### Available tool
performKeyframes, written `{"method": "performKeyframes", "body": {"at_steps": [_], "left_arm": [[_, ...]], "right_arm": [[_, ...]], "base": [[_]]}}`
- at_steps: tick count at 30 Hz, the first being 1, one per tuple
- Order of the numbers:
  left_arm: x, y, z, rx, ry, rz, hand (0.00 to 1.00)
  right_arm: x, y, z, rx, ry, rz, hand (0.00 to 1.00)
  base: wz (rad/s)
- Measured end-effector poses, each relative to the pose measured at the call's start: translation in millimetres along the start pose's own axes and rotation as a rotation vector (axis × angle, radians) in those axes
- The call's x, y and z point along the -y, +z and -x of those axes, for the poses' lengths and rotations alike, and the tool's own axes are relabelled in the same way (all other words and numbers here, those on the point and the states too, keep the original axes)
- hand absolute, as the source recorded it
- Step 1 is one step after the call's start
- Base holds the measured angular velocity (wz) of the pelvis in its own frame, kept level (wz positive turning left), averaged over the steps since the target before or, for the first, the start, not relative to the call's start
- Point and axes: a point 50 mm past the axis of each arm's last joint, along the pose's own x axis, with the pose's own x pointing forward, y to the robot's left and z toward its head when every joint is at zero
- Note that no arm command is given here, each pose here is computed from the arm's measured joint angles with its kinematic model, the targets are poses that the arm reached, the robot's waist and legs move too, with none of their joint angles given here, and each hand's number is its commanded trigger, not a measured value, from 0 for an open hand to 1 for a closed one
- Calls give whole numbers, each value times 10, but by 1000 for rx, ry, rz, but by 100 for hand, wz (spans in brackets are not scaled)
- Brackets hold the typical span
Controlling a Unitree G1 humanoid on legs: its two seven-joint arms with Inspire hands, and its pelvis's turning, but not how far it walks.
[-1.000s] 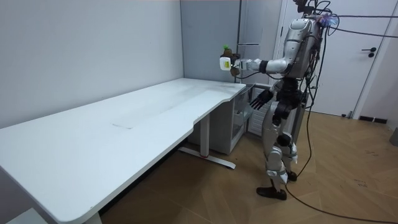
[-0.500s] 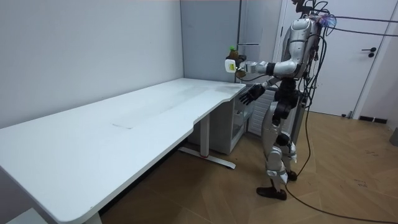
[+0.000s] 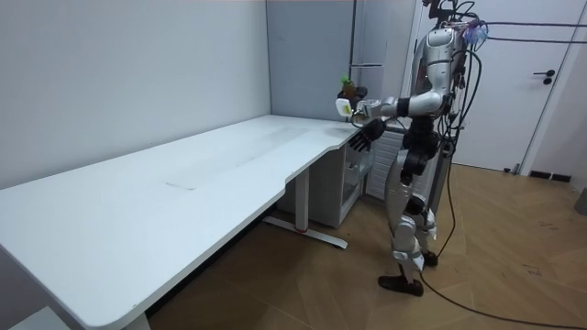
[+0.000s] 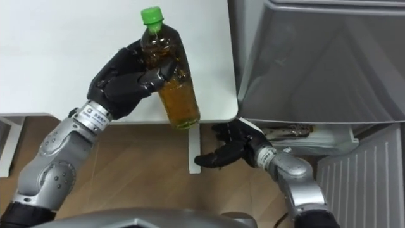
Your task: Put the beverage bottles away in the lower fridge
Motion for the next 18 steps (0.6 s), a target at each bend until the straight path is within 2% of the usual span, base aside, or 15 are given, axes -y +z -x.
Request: {"method": "performKeyframes", "body": {"at_steps": [3, 5, 10, 13, 18], "left_arm": [[-87, -95, 45, -40, 31, 27, 100], [-124, -145, 68, -78, 45, 37, 100], [-126, -179, 96, -99, 24, 99, 100], [-185, -219, 144, -105, 39, 172, 100], [-221, -363, 195, -163, 56, 224, 100]], "right_arm": [[-16, 46, 20, 11, 41, 19, 0], [-21, 85, 28, 15, 57, 44, 0], [-34, 48, 43, -22, 116, 26, 0], [-95, 21, 17, -47, 152, 24, 0], [-184, -18, -8, -89, 231, 25, 0]], "base": [[-23], [28], [9], [4], [7]]}}
